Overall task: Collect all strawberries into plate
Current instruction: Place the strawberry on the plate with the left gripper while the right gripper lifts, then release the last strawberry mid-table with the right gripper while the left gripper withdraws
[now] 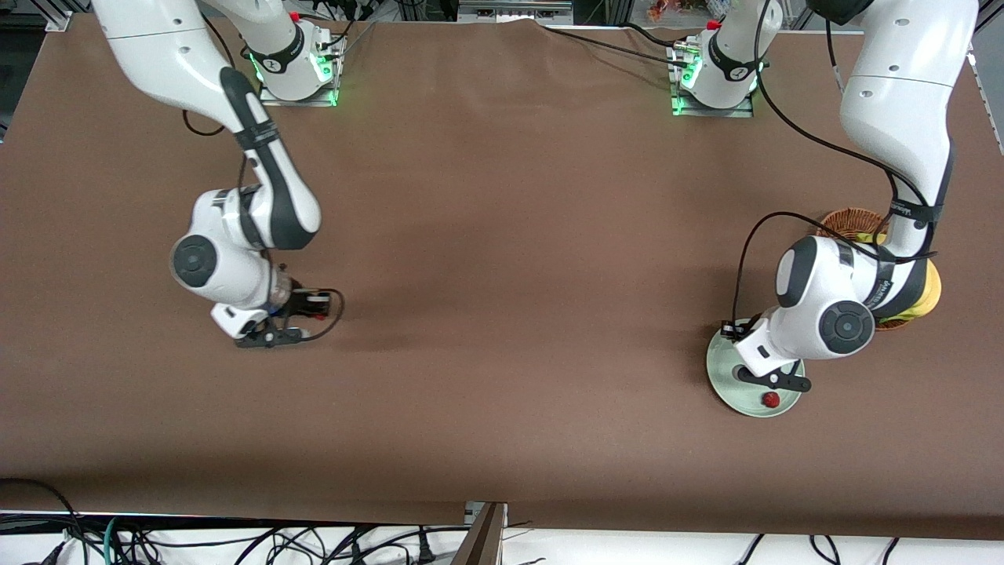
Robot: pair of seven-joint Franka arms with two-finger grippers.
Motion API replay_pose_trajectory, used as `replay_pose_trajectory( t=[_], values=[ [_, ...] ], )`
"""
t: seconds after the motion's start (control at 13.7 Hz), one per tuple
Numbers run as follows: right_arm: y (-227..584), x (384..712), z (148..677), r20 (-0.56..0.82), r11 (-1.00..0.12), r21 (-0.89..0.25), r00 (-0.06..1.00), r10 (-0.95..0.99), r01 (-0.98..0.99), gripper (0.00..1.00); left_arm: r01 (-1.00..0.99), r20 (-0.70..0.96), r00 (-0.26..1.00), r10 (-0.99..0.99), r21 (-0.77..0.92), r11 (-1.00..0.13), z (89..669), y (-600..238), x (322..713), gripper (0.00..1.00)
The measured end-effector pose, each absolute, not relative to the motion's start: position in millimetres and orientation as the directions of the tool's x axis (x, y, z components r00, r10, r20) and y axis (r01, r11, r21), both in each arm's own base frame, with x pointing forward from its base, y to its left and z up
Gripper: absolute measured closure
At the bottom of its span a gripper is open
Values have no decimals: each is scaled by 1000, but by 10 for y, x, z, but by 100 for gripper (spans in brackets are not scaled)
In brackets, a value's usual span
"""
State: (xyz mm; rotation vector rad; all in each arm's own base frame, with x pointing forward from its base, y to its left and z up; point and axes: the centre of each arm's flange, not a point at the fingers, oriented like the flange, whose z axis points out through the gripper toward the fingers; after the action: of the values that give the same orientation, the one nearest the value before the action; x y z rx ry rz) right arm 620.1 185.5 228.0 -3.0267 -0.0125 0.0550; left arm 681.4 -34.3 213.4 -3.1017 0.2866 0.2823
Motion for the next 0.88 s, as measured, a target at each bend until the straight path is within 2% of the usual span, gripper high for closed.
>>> replay_pose_trajectory(
  t=[0.36,0.44,0.88],
  values=[
    [3439,5787,2414,-40,-977,-130,986,-163,-167,67,-188,-119,975,-187,6,-982,2403,-309,6989,7],
    [3709,5693,2402,-42,-972,-133,981,-190,-194,67,-192,-107,975,-192,8,-981,2464,-350,7017,0],
    [5150,5014,2119,-7,-934,-208,955,-295,-290,67,-200,-81,976,-203,44,-979,2800,-567,7029,0]
  ],
)
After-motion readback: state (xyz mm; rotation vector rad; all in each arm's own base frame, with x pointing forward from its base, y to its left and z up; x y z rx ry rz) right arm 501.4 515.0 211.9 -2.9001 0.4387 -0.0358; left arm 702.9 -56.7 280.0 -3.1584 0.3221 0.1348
